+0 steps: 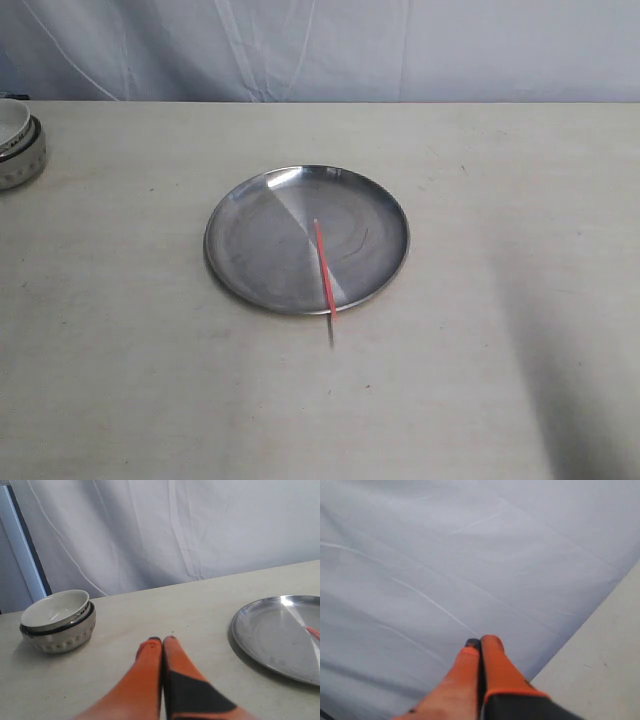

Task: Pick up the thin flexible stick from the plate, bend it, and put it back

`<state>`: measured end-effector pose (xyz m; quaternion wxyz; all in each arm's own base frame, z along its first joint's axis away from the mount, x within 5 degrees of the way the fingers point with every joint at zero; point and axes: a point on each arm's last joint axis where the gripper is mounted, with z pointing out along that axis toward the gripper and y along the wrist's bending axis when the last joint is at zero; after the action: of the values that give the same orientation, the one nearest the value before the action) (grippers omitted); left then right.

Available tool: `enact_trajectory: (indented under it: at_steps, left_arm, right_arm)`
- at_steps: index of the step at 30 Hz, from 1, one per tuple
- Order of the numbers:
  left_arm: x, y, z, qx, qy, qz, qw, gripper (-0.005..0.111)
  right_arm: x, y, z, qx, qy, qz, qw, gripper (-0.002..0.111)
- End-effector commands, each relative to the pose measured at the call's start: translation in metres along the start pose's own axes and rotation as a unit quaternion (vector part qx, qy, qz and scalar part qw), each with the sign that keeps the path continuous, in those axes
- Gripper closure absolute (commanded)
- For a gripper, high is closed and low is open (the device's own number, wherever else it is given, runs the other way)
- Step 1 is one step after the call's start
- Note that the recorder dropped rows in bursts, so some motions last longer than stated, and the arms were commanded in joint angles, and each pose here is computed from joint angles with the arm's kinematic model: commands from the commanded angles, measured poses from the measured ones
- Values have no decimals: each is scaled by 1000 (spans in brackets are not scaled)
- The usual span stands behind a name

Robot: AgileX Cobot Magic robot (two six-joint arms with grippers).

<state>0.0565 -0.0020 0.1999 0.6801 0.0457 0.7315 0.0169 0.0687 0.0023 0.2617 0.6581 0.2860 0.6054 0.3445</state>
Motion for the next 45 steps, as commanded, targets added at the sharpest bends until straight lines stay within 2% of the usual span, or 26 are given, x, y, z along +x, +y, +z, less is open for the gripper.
enact_trajectory:
  at_steps: [1, 3, 7, 12, 15, 16, 18, 20, 22, 25, 29, 32, 38, 40, 45]
  left_arm:
    - [0, 0, 0, 1, -6, -7, 1000, 107]
    - [0, 0, 0, 1, -6, -7, 1000, 107]
    - [0, 0, 0, 1, -6, -7, 1000, 107]
    - [0, 0, 0, 1, -6, -7, 1000, 107]
    - [0, 0, 0, 1, -6, -7, 1000, 107]
    - [0, 0, 0, 1, -6, -7, 1000, 107]
    - [0, 0, 0, 1, -6, -7, 1000, 107]
    - [0, 0, 0, 1, -6, -7, 1000, 107]
    - [0, 0, 0, 1, -6, -7, 1000, 107]
    - [0, 0, 0, 1, -6, -7, 1000, 107]
    - [0, 0, 0, 1, -6, -7, 1000, 107]
    - [0, 0, 0, 1, -6, -7, 1000, 107]
    - [0, 0, 0, 1, -6, -7, 1000, 107]
    - [0, 0, 0, 1, -6, -7, 1000, 107]
    - [0, 0, 0, 1, -6, -7, 1000, 107]
  right_arm:
    - [-19, 40, 32, 44, 115, -151, 981, 109]
    - [-21, 46, 60, 100, 197, -203, 954, 109]
    - [-19, 48, 127, 170, 352, -283, 876, 109]
    - [9, 23, 211, 189, 474, -290, 809, 109]
    - [31, 13, 248, 152, 556, -271, 771, 108]
    - [41, 10, 258, 133, 584, -255, 759, 104]
    - [57, 5, 272, 94, 625, -219, 743, 93]
    - [74, 3, 285, 55, 650, -173, 738, 76]
    - [91, 0, 292, 38, 669, -142, 728, 65]
    - [115, 0, 290, 30, 702, -133, 699, 63]
    - [144, 3, 273, 22, 773, -104, 626, 63]
    - [164, 10, 262, 17, 791, -101, 603, 63]
    - [194, 16, 242, 24, 803, -127, 582, 63]
    - [198, 13, 238, 43, 802, -130, 582, 63]
    - [203, 3, 237, 77, 782, -146, 601, 63]
